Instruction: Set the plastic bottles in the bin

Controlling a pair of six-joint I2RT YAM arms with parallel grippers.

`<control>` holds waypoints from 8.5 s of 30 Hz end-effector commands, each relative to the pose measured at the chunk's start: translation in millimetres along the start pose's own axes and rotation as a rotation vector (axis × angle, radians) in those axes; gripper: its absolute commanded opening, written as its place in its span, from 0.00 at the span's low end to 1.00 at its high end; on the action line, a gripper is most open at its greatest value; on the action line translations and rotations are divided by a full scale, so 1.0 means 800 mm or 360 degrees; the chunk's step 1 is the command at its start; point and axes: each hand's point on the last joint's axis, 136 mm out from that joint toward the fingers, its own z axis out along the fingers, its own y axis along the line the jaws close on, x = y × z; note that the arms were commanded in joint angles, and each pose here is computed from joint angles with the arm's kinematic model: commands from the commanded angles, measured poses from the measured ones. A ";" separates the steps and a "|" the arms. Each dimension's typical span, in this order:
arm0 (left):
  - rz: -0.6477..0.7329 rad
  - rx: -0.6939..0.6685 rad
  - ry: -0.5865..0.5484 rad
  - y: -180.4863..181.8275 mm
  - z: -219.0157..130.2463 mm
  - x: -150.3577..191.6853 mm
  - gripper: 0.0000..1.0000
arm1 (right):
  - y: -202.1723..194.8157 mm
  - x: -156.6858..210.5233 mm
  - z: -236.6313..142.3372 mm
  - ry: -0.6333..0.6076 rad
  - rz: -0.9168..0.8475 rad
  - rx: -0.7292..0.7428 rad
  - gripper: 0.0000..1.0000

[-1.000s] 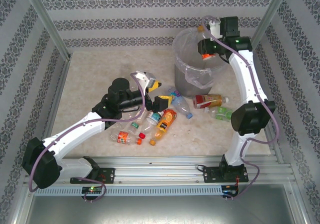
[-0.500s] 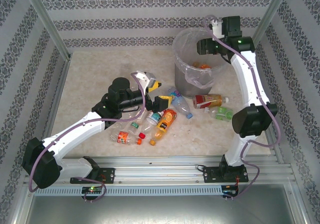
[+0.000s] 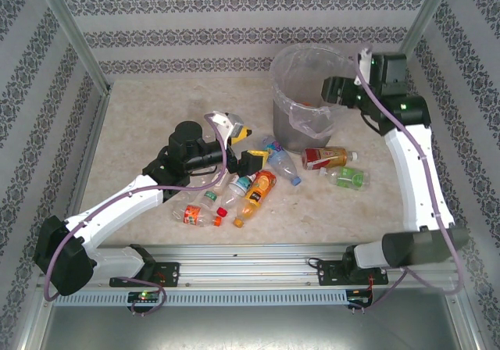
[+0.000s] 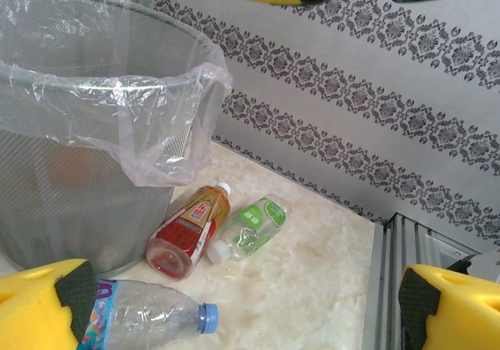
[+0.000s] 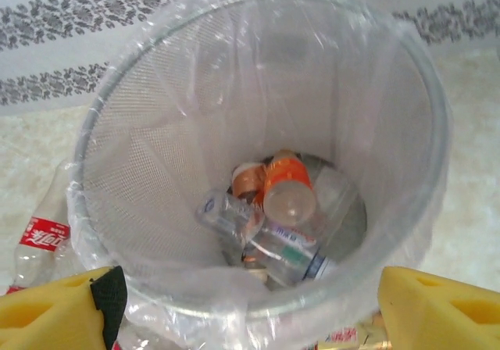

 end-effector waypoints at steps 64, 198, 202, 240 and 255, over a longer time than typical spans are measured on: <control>0.0179 0.0045 0.0052 -0.032 -0.002 -0.005 1.00 | -0.239 0.331 0.116 0.0260 0.2013 0.0758 0.67; 0.0251 0.0027 0.0062 -0.034 -0.007 -0.006 1.00 | -0.082 0.103 -0.010 0.0003 0.0877 0.0159 0.90; 0.0253 0.0032 0.0058 -0.036 -0.009 -0.008 1.00 | -0.110 0.140 0.012 0.0057 0.1027 0.0203 0.91; 0.0433 0.0196 0.0244 -0.066 0.001 0.030 1.00 | -0.173 0.274 0.212 0.0238 0.2053 0.0258 0.98; 0.0463 0.0176 0.0256 -0.067 -0.001 0.031 1.00 | -0.176 0.286 0.226 0.0230 0.2054 0.0241 0.64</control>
